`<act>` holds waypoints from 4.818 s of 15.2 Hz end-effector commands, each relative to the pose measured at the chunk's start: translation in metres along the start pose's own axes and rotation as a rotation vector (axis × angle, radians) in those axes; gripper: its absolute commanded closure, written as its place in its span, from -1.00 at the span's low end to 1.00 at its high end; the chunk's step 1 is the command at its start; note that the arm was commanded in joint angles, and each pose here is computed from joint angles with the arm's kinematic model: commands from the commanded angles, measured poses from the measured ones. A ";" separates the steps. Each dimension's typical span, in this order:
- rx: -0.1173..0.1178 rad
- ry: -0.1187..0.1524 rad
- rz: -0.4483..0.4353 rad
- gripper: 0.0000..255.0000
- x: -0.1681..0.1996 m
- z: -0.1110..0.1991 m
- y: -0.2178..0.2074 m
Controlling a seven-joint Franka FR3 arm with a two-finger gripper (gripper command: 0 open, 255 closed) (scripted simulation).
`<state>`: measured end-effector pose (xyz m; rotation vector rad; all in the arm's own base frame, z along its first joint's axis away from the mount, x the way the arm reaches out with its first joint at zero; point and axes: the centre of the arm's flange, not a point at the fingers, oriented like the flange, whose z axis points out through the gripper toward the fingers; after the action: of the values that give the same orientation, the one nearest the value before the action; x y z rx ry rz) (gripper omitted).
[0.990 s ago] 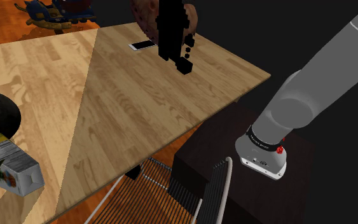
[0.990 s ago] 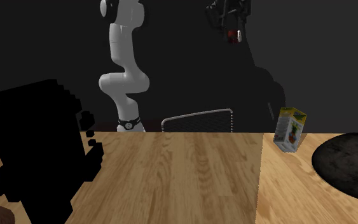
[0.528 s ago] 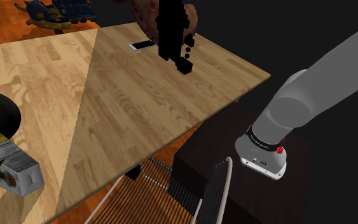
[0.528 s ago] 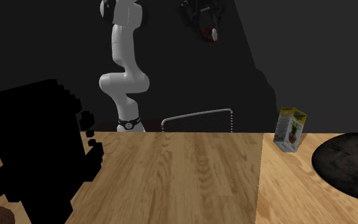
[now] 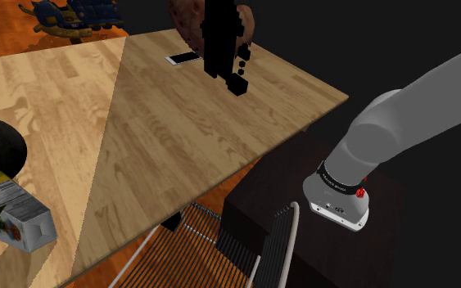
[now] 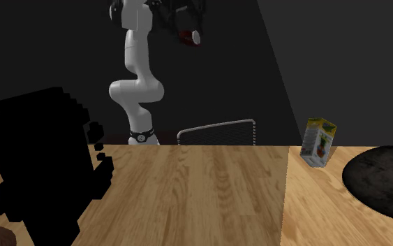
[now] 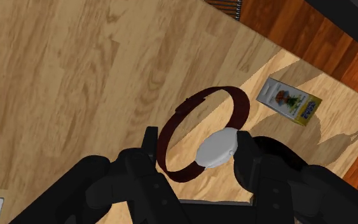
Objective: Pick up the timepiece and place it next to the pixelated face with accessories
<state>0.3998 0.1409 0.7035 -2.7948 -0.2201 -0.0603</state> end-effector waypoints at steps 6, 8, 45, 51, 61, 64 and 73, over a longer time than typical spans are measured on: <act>0.001 0.000 -0.002 1.00 -0.019 -0.031 0.085; 0.001 0.000 -0.002 1.00 -0.024 -0.040 0.109; 0.001 0.000 -0.002 1.00 -0.055 0.069 0.256; 0.001 0.000 -0.002 1.00 -0.057 0.099 0.266; 0.001 0.000 -0.002 1.00 -0.061 0.149 0.284; 0.001 0.000 -0.002 1.00 -0.062 0.164 0.289; 0.001 0.000 -0.002 1.00 -0.065 0.209 0.304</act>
<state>0.3867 -0.0819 0.4087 -2.7936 -0.2231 -0.0596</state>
